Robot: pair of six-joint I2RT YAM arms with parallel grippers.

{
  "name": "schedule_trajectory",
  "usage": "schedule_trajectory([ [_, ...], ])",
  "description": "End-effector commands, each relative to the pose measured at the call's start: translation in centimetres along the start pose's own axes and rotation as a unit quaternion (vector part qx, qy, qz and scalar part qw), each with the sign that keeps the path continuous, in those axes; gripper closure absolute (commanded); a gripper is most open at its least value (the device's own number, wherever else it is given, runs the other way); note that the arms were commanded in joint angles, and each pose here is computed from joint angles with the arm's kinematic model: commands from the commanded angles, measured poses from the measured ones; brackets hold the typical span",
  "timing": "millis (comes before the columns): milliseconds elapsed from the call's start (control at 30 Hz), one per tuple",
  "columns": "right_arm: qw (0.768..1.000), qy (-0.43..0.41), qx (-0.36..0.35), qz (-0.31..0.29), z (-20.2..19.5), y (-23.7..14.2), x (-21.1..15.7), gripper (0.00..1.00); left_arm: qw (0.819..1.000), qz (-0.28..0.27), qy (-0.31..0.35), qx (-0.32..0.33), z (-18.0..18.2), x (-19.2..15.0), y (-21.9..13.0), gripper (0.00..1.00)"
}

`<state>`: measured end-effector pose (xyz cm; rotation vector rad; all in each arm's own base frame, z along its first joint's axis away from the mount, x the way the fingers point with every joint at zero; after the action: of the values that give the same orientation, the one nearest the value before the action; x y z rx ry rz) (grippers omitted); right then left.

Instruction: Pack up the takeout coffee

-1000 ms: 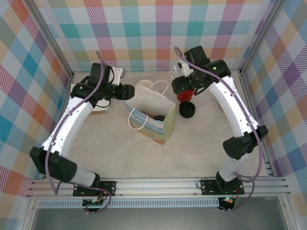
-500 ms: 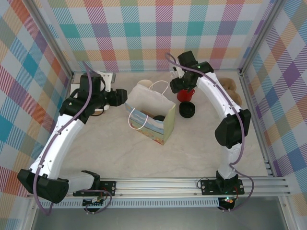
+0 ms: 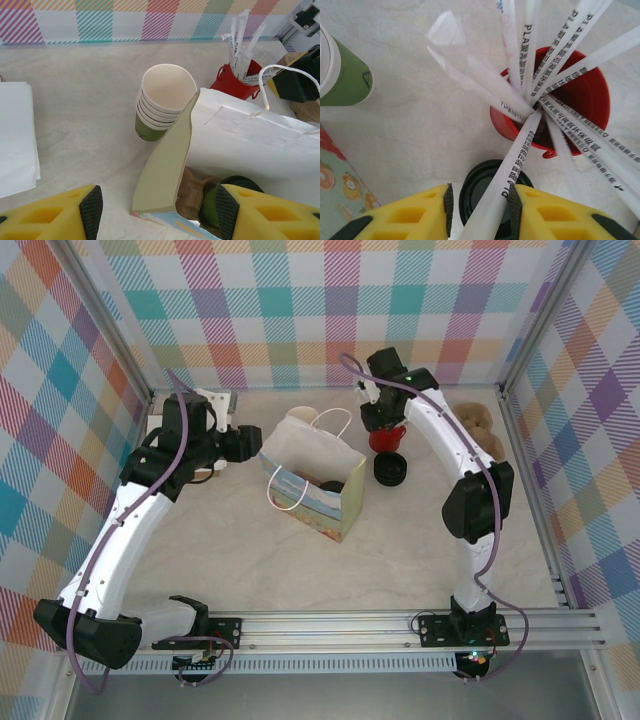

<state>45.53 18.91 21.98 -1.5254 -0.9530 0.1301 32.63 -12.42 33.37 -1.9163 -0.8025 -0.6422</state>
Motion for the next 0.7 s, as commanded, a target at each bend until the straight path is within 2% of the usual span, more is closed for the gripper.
schedule_trajectory([
  [0, 1.000, -0.004, -0.025, -0.013, -1.3, -2.3, 0.6, 0.74, 1.000, -0.014, -0.003, 0.005, 0.4, 0.5, -0.2, 0.37],
  [233, 0.997, -0.033, -0.069, -0.009, -3.0, -5.1, 0.6, 0.85, 1.000, -0.021, -0.002, 0.010, 0.5, 0.8, -0.3, 0.37],
  [667, 0.993, -0.028, -0.105, -0.043, -4.3, -13.5, -0.1, 0.86, 0.999, -0.044, 0.001, 0.016, 0.8, 1.4, -0.6, 0.35],
])
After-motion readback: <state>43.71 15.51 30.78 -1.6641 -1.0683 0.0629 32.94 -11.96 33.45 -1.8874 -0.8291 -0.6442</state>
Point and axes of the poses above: each hand's point on the last joint's axis, 136 mm out from that joint toward the fingers, its own y axis out along the fingers, its own z axis along the line the jaws close on, x = y × z, the point moved 1 cm from there along -y, back along the fingers, and after that the axes turned 15 degrees about -y, right-handed, at the moved point
